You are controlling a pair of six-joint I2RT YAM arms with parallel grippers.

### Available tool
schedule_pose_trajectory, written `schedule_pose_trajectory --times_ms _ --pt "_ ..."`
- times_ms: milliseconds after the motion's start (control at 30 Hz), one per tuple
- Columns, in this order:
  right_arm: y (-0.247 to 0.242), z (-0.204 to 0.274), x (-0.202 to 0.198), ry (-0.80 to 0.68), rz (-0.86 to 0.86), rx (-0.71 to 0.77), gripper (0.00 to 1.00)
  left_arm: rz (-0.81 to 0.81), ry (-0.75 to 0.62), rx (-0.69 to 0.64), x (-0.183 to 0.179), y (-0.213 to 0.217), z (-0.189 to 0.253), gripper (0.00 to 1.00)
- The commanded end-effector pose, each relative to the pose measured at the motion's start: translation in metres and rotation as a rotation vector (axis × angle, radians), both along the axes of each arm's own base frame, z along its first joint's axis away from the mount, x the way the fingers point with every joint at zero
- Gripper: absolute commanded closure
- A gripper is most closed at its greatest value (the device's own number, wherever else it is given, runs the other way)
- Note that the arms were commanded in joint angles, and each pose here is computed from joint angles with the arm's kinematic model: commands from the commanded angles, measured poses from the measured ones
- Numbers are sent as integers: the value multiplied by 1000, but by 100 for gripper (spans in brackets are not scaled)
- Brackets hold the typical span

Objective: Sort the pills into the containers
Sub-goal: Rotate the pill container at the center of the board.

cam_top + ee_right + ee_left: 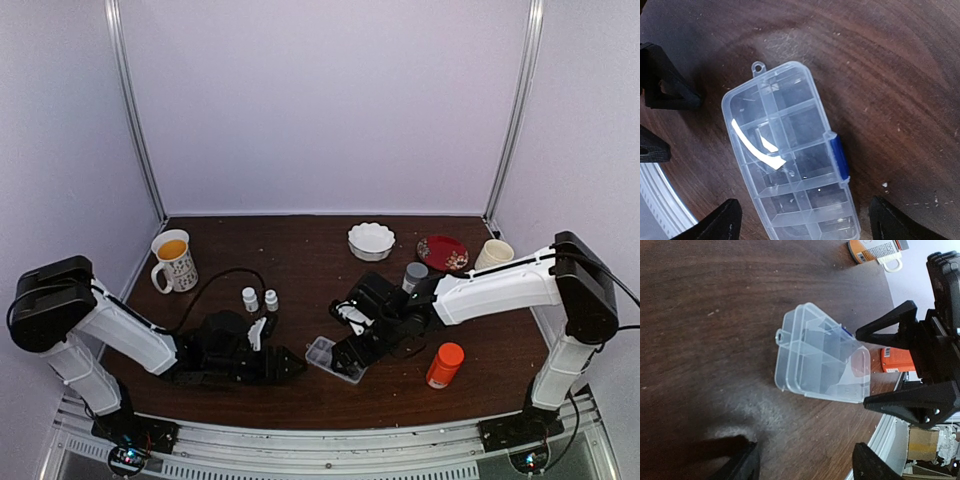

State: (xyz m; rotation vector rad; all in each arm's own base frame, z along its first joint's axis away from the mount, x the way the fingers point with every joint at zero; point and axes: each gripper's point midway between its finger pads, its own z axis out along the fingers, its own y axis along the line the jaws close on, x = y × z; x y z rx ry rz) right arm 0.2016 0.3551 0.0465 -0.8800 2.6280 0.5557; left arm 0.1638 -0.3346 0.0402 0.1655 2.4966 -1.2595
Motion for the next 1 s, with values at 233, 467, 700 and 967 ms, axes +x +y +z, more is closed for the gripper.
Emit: schedule_pose_trajectory --times_ms 233,467,700,967 --pt "30 25 -43 167 93 249 11 -31 25 -146 12 -47 11 45" --pt "24 44 -35 182 35 381 17 38 -11 -146 65 -40 7 52" --pt "-12 27 6 101 -184 272 36 -22 -94 27 94 -44 11 52" --pt "-21 17 16 66 -217 209 55 -40 -77 180 65 -23 0 51"
